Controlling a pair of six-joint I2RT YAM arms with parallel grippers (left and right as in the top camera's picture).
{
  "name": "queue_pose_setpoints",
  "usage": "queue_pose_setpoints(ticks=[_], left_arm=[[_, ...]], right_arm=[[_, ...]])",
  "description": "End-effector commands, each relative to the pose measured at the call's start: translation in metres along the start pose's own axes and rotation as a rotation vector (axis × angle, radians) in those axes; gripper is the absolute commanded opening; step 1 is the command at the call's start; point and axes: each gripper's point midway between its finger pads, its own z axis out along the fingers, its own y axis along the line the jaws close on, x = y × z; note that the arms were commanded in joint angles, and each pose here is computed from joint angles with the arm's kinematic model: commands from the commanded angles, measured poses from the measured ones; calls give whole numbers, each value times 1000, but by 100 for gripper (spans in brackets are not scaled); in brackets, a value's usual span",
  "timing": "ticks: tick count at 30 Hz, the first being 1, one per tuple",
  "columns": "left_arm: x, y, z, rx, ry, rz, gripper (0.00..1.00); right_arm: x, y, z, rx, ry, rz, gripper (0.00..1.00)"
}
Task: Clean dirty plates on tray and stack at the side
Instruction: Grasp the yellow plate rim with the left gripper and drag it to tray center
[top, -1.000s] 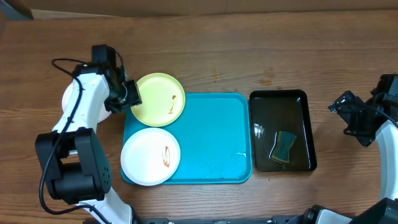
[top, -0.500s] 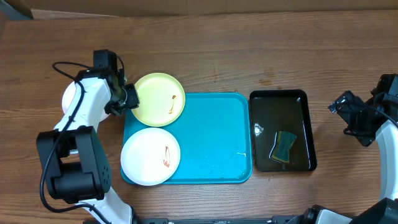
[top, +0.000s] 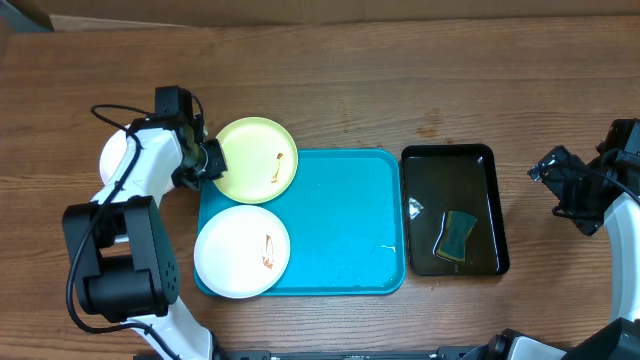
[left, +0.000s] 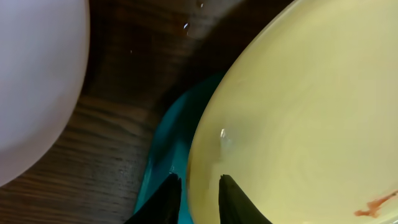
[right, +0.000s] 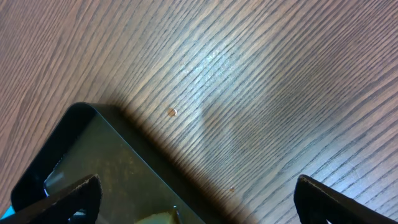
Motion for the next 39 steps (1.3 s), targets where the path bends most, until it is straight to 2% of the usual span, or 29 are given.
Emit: queue_pose_setpoints(ticks=[1, 2, 6, 7, 8, 14, 19, 27, 32, 33, 36, 39], left_arm=[[6, -6, 8, 7, 16, 27, 26], [5, -6, 8, 8, 12, 27, 26], [4, -6, 8, 11, 7, 27, 11], [4, -8, 8, 20, 10, 27, 5], [6, -12, 8, 39, 16, 29, 4], [17, -45, 6, 172, 58, 60, 4], [41, -82, 3, 258, 128, 130, 4], [82, -138, 4, 268, 184, 301, 4], [104, -158, 4, 257, 204, 392, 4], [104, -159, 4, 245, 198, 405, 5], [95, -160, 3, 222, 158, 428, 26], [82, -168, -4, 236, 111, 469, 31]], right_arm=[[-8, 1, -4, 0, -26, 10, 100], [-8, 1, -4, 0, -26, 10, 100], [-8, 1, -4, 0, -26, 10, 100], [-8, 1, -4, 0, -26, 10, 100], [-8, 1, -4, 0, -26, 10, 100], [-8, 1, -4, 0, -26, 10, 100], [-8, 1, -4, 0, -26, 10, 100], [-8, 1, -4, 0, -26, 10, 100], [-8, 1, -4, 0, -26, 10, 100], [-8, 1, -4, 0, -26, 10, 100], [-8, 1, -4, 0, -26, 10, 100], [-8, 1, -4, 0, -26, 10, 100]])
